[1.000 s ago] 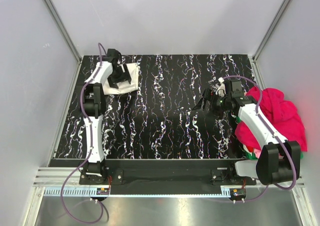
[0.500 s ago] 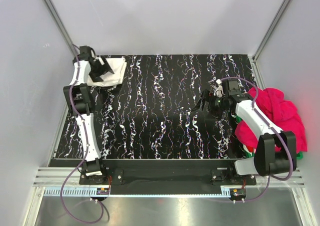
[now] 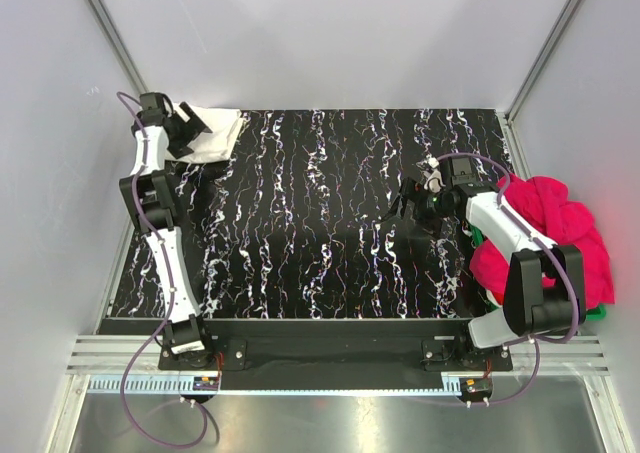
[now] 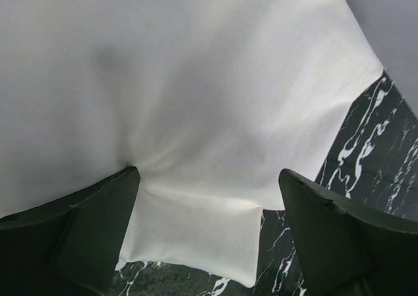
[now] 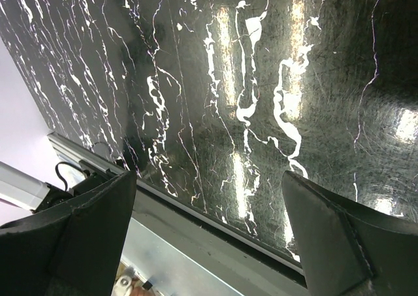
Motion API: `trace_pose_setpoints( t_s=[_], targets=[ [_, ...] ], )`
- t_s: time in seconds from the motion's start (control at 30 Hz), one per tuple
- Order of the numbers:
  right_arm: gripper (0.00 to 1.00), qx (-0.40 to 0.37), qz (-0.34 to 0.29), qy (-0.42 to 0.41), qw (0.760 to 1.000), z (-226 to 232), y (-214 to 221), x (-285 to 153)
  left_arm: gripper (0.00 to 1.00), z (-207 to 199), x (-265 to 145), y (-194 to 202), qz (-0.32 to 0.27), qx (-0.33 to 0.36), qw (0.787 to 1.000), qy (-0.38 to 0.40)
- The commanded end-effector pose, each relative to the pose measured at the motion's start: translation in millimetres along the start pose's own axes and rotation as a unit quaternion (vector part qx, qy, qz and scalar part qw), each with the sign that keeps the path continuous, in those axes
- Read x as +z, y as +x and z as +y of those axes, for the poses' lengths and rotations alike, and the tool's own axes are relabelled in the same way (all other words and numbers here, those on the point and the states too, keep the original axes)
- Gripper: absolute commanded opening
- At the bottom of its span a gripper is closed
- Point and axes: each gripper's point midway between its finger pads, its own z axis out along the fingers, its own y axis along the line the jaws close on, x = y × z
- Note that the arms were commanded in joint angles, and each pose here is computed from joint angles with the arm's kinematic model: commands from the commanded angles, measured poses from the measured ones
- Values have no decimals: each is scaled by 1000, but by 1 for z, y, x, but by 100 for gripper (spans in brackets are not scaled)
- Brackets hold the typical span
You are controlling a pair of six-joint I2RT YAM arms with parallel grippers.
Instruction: Fold and stack the t-shirts
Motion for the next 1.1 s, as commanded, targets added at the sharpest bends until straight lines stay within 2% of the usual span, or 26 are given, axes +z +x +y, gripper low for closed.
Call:
trace_pose_setpoints(
  t_s=[0.0, 0.13, 0.17, 0.2, 0.3, 0.43, 0.57, 0.63, 0.67, 0.83, 1.07],
  targets=[
    [100, -23, -10, -10, 1000, 7, -8, 0, 99, 24, 25, -9, -22, -56, 998, 1],
    [100, -16, -9, -17, 1000, 9, -8, 2, 99, -21, 1, -16, -32, -47, 996, 72],
    [100, -17, -11, -20, 1000, 10, -9, 1, 99, -44, -27, -32, -52, -42, 993, 99],
    [100, -18, -12, -22, 1000, 12, -9, 0, 99, -53, -38, -36, -61, -39, 991, 108],
    [100, -19, -23, -30, 999, 19, -9, -7, 99, -73, -75, -52, -84, -25, 989, 117],
    [100, -17, -29, -40, 999, 27, -4, -17, 99, -76, -104, -46, -71, -27, 992, 97],
    [100, -15, -34, -41, 998, 28, 6, -24, 99, -42, -100, 3, -23, -45, 998, 40],
    [100, -13, -39, -42, 998, 28, 10, -28, 99, -38, -108, 18, -22, -39, 999, 26],
    [100, -13, -38, -41, 998, 27, 13, -29, 99, -22, -100, 41, 2, -47, 999, 9],
    [100, -18, -43, -40, 998, 27, 19, -37, 99, -16, -82, 72, 26, -53, 998, 22],
    [99, -18, -45, -41, 998, 28, 21, -40, 99, -16, -42, 73, 32, -47, 998, 21]
  ],
)
